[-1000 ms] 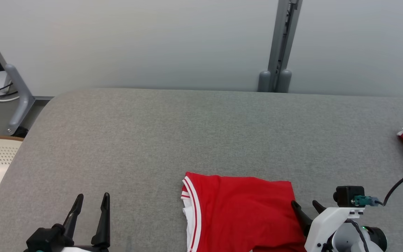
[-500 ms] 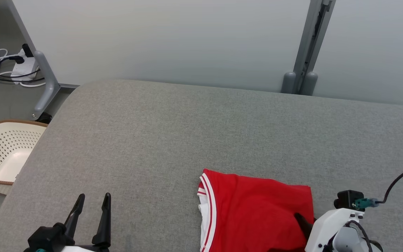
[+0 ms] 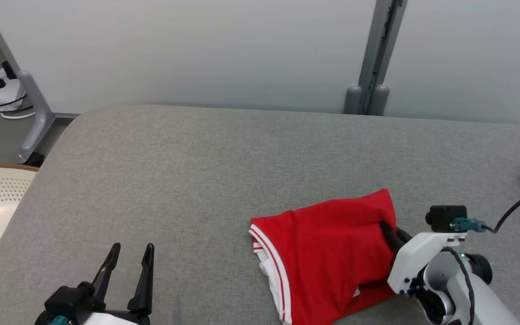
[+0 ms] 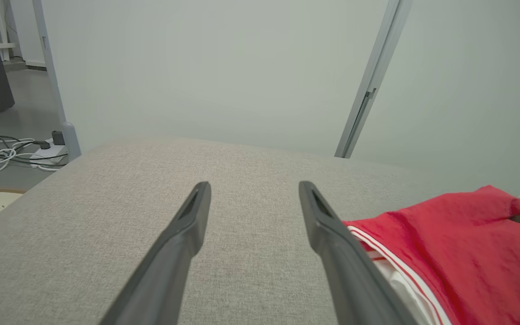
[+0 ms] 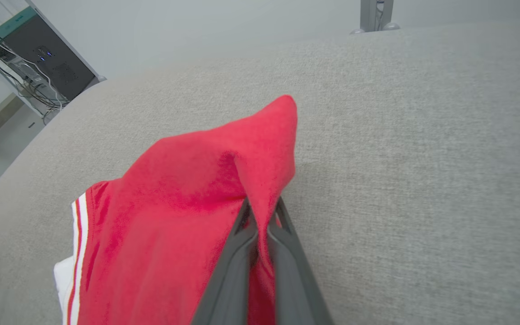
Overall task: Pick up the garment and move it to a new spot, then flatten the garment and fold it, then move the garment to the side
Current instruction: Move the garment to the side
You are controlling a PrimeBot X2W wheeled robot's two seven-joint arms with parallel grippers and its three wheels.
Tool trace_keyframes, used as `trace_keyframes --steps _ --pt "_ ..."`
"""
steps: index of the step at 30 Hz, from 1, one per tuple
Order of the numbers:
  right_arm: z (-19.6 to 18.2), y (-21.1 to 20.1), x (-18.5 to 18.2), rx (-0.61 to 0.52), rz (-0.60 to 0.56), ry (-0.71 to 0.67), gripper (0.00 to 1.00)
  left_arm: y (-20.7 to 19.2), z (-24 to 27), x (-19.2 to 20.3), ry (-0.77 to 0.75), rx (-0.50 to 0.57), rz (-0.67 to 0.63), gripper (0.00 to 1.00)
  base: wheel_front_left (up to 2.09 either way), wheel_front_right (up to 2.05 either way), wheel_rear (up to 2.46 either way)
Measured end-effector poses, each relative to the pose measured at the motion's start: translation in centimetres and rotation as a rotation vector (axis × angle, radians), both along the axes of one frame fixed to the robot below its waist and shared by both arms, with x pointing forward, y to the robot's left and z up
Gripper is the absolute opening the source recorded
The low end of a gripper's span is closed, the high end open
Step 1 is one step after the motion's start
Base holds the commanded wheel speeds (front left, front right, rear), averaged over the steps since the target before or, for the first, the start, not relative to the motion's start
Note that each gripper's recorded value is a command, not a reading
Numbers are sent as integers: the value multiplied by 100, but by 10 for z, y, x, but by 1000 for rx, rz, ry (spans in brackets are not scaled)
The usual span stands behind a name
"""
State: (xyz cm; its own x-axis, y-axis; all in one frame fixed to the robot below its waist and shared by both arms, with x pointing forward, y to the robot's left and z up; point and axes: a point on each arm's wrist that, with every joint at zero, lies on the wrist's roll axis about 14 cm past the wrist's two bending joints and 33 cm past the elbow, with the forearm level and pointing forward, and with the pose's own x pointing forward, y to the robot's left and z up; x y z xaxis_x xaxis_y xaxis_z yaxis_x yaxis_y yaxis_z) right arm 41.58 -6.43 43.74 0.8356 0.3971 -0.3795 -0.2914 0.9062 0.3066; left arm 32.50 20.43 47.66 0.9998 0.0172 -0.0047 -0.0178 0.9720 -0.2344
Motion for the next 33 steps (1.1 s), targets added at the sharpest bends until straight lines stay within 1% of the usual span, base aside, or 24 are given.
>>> trace_keyframes --steps 4,9,10,14,17,25,29,33 --pt "19 -23 11 -36 -37 -72 0 -15 7 12 -21 4 -56 100 0 0 0" --pt "36 -48 14 -55 -87 -126 0 -43 10 26 -31 -1 -143 100 0 0 0" --pt "36 -48 14 -55 -87 -126 0 -43 10 26 -31 -1 -143 100 0 0 0" --pt "45 -74 13 -85 -137 -153 0 -74 10 36 -31 -9 -238 100 0 0 0" --pt "52 -94 9 -89 -188 -171 0 -102 10 42 -31 -20 -317 100 0 0 0" --pt "54 -142 -10 -112 -310 -171 0 -160 9 54 -31 -31 -494 100 0 0 0" --pt "53 -160 -17 -126 -359 -165 0 -181 11 62 -40 -32 -560 100 0 0 0" --pt "57 -174 -16 -142 -390 -172 0 -192 5 67 -28 -31 -603 100 0 0 0"
